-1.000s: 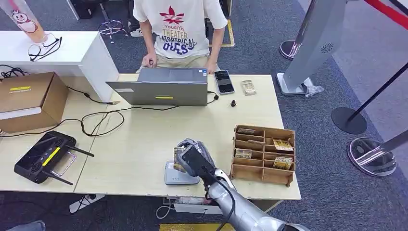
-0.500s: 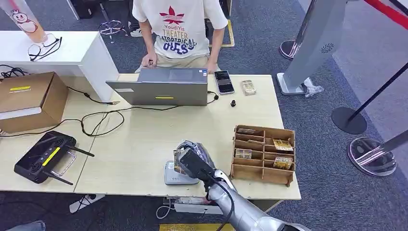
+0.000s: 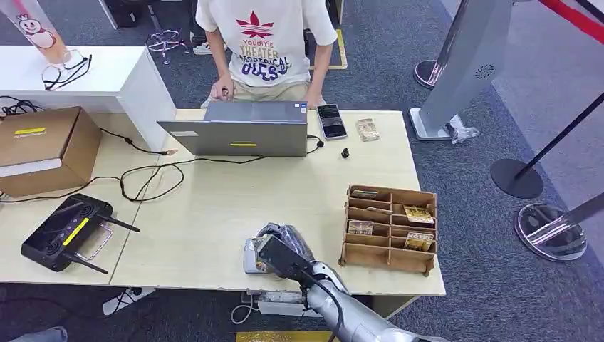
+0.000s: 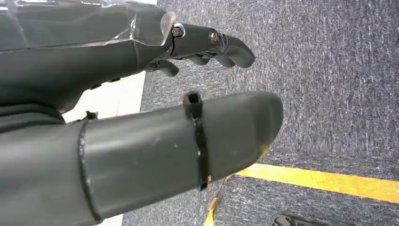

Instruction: Pass the card to the sensor for recognition and then transmit it.

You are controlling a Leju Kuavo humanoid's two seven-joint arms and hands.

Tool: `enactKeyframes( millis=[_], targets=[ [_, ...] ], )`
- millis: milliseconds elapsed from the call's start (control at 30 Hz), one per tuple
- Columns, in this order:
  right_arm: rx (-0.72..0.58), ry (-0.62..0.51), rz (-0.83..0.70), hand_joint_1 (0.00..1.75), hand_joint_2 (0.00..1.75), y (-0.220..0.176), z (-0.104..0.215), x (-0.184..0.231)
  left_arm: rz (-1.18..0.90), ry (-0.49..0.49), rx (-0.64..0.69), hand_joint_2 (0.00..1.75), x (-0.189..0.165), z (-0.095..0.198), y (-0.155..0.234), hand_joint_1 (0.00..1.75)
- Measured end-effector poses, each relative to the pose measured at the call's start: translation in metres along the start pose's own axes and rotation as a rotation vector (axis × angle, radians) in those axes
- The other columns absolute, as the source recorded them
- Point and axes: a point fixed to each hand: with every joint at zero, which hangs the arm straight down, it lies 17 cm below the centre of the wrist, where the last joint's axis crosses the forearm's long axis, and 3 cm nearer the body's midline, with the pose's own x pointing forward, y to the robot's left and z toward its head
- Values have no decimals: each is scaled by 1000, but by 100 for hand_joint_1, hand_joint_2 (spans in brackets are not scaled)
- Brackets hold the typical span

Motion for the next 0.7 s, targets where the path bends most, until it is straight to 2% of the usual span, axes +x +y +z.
enactKeyframes(
  millis=[700],
  targets=[
    [17,32,33,175,175,5,7,-12,-12,-3,-1,0,1,0,0,0]
  ],
)
